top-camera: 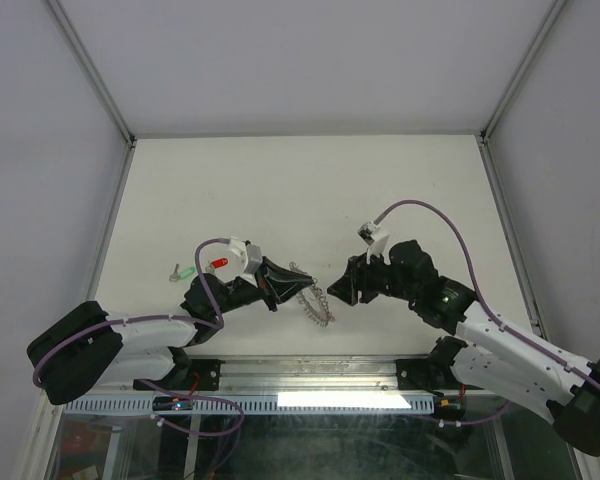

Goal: Put the keys on the keyring

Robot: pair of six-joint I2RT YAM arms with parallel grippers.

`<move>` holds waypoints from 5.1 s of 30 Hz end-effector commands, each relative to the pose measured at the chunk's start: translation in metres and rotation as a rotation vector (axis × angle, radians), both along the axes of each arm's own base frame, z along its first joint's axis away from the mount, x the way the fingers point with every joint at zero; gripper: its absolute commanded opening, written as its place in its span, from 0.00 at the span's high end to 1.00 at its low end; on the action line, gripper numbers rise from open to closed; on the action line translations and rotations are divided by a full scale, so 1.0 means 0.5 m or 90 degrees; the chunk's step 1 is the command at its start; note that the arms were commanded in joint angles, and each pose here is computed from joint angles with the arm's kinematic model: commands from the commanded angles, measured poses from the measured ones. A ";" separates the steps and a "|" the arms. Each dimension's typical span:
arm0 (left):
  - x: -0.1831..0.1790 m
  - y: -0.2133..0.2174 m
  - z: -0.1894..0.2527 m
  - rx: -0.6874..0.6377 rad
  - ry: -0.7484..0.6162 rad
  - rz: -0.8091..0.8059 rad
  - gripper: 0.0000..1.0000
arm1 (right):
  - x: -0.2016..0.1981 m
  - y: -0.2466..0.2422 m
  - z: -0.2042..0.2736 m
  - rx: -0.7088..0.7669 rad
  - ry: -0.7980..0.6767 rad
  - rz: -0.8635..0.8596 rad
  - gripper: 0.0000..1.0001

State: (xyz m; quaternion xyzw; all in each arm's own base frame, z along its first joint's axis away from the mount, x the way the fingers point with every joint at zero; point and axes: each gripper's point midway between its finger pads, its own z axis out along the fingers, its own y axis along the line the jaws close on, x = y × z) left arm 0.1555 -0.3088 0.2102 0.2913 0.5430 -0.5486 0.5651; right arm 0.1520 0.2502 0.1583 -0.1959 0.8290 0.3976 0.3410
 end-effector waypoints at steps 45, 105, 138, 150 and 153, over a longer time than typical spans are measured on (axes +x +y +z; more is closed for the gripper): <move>-0.014 -0.004 0.107 -0.086 -0.069 -0.053 1.00 | -0.024 0.070 0.057 0.033 -0.304 0.121 1.00; -0.056 -0.023 0.108 -0.085 -0.080 -0.154 1.00 | -0.037 -0.001 0.114 -0.005 -0.383 0.119 0.70; -0.086 -0.044 0.106 -0.071 -0.088 -0.244 1.00 | -0.111 0.047 0.163 0.057 -0.486 0.320 0.78; -0.089 -0.048 0.100 -0.064 -0.084 -0.258 1.00 | -0.111 0.060 0.164 0.064 -0.477 0.331 0.88; -0.089 -0.048 0.101 -0.064 -0.085 -0.261 1.00 | -0.111 0.062 0.163 0.064 -0.475 0.333 0.93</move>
